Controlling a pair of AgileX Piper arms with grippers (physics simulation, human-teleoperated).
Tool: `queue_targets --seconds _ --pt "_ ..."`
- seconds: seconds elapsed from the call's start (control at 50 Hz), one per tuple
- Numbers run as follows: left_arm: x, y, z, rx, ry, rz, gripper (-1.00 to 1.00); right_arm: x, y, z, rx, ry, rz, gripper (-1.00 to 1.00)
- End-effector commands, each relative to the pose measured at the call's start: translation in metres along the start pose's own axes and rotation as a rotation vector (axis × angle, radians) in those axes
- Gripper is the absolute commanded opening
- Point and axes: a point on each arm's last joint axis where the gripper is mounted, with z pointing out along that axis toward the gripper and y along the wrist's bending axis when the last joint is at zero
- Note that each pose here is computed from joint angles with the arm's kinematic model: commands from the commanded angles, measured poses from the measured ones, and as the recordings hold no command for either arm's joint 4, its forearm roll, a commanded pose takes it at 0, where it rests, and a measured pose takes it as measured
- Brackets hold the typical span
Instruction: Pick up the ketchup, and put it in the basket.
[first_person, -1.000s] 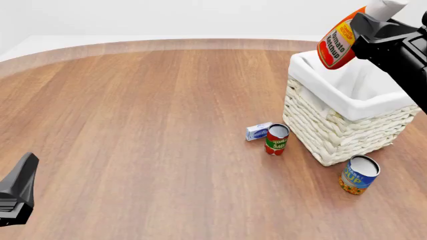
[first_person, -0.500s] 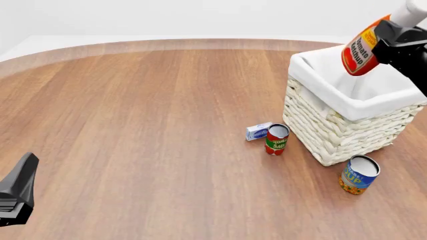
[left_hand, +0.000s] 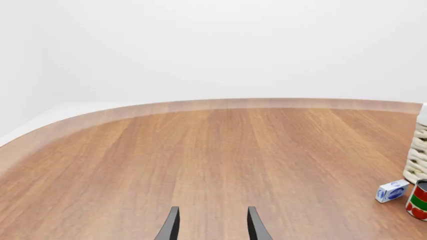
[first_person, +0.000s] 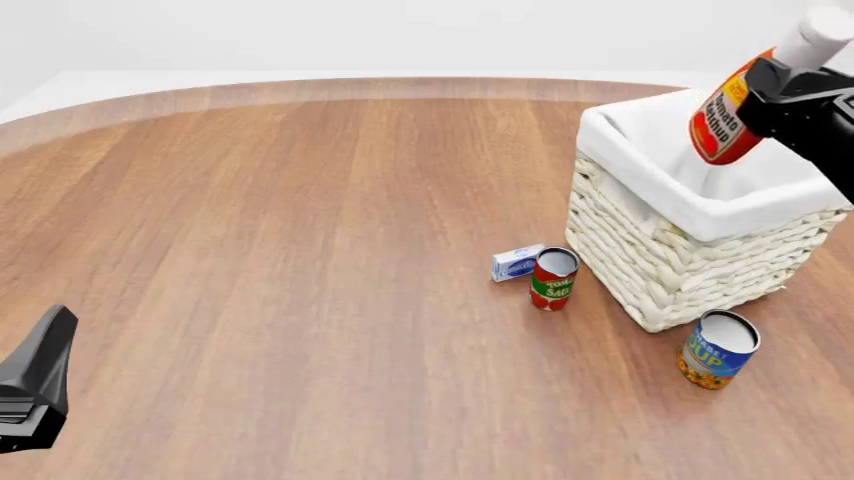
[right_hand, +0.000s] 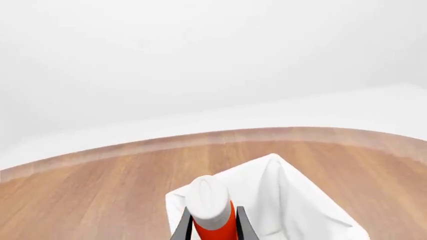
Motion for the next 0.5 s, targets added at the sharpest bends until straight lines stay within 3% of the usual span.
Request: queue_targets --seconds 0.02,0.5 --pt "0.000 0.000 0.000 0.000 0.000 0.000 1.00 0.003 -0.005 0.006 0.020 0.021 -0.002 -1.00" --pt "0.000 0.000 0.000 0.000 0.000 0.000 1.00 0.022 -0.012 0.027 0.046 0.101 -0.034 -1.00"
